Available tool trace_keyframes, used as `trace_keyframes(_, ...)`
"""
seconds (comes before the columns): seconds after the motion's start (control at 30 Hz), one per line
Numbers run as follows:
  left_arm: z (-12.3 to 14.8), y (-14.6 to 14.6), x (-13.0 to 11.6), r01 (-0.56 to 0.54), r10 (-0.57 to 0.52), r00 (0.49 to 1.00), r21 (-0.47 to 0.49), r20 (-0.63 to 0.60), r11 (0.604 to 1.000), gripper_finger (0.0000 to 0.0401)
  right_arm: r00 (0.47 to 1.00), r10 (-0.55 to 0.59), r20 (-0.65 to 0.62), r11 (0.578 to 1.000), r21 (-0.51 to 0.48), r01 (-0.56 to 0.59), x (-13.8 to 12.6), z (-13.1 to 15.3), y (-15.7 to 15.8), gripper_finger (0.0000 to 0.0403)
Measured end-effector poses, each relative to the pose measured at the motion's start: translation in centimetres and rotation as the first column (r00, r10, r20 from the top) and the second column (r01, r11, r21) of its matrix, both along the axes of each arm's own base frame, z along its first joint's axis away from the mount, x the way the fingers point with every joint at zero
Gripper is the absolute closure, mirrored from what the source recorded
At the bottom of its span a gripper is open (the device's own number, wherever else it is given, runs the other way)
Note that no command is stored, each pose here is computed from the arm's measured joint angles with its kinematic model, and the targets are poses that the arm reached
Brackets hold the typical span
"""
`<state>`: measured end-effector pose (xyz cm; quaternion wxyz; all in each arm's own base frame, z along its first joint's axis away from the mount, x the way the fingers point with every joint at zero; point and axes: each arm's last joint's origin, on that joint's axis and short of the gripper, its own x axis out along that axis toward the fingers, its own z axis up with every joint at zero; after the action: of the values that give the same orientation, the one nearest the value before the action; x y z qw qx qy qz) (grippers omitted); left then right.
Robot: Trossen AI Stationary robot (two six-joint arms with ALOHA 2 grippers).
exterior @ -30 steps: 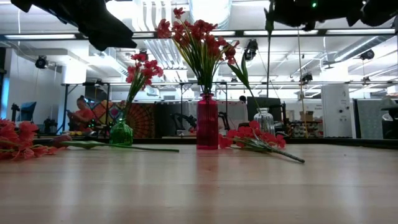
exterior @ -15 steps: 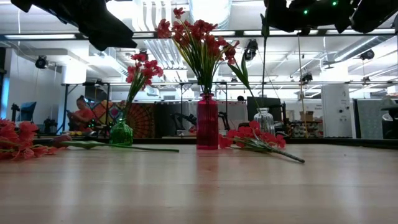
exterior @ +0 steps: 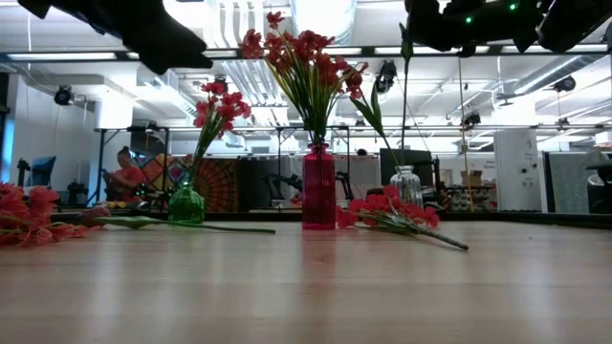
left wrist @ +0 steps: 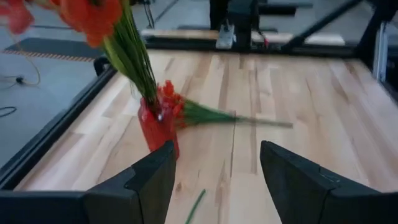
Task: Sort flowers into vase by color
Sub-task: Put the bottom red flower into the transparent vase
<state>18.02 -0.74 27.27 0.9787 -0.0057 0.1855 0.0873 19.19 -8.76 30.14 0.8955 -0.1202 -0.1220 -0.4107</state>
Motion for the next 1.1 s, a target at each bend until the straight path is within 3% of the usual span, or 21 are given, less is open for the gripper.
trace_keyframes(0.07,0.0,-0.1,0.0,0.052,-0.052,0.999,0.018,-0.009,0.998,0.0186,1.0,0.0,-0.004,1.0,0.001,0.0,0.0,0.0,0.0,0.0385)
trace_keyframes(0.13,0.4,-0.5,0.1,0.176,-0.176,0.984,0.016,0.03,0.984,0.0186,1.0,-0.001,-0.009,1.0,0.001,0.001,0.0,-0.1,0.0,0.0385)
trace_keyframes(0.2,1.0,-1.0,-0.2,0.381,-0.382,0.92,0.029,0.083,0.924,0.0186,1.0,-0.002,-0.013,1.0,0.0,0.002,0.0,-0.1,0.0,0.0385)
trace_keyframes(0.27,1.6,-1.6,-0.5,0.558,-0.561,0.817,0.062,0.133,0.827,0.0186,1.0,-0.002,-0.014,1.0,0.001,0.002,0.0,-0.1,0.0,0.0385)
trace_keyframes(0.3,1.8,-1.7,-0.7,0.612,-0.617,0.772,0.082,0.151,0.786,0.0186,1.0,-0.002,-0.016,1.0,0.001,0.002,0.0,-0.1,0.0,0.0385)
trace_keyframes(0.37,2.1,-1.8,-1.1,0.637,-0.648,0.743,0.119,0.166,0.761,0.0186,1.0,-0.002,-0.016,1.0,0.001,0.002,0.0,-0.1,0.0,0.0385)
trace_keyframes(0.47,2.3,-1.7,-1.3,0.622,-0.638,0.75,0.142,0.174,0.77,0.0186,1.0,-0.002,-0.016,1.0,0.001,0.002,0.0,-0.1,0.0,0.0385)
trace_keyframes(0.57,2.1,-1.4,-1.4,0.539,-0.552,0.821,0.119,0.146,0.834,0.0186,1.0,0.006,-0.008,1.0,0.008,-0.006,0.0,-0.1,0.0,0.0385)
trace_keyframes(0.67,1.2,-0.8,-1.5,0.355,-0.359,0.931,0.071,0.059,0.932,0.0186,1.0,0.015,0.006,1.0,0.02,-0.016,0.1,-0.1,0.0,0.0385)
trace_keyframes(0.77,0.4,-0.1,-1.7,0.142,-0.141,0.99,0.072,-0.03,0.987,0.0186,1.0,0.019,0.011,0.999,0.032,-0.02,0.3,-0.3,-0.1,0.0385)
trace_keyframes(0.87,0.0,0.2,-2.0,0.038,-0.03,0.996,0.089,-0.082,0.995,0.0186,1.0,0.012,-0.019,1.0,0.022,-0.011,0.5,-0.6,-0.2,0.0385)
trace_keyframes(1.1,-0.1,0.2,-2.0,0.028,-0.02,0.996,0.082,-0.091,0.996,0.0186,1.0,-0.01,-0.013,1.0,0.017,0.011,0.8,-0.2,-0.5,0.0385)
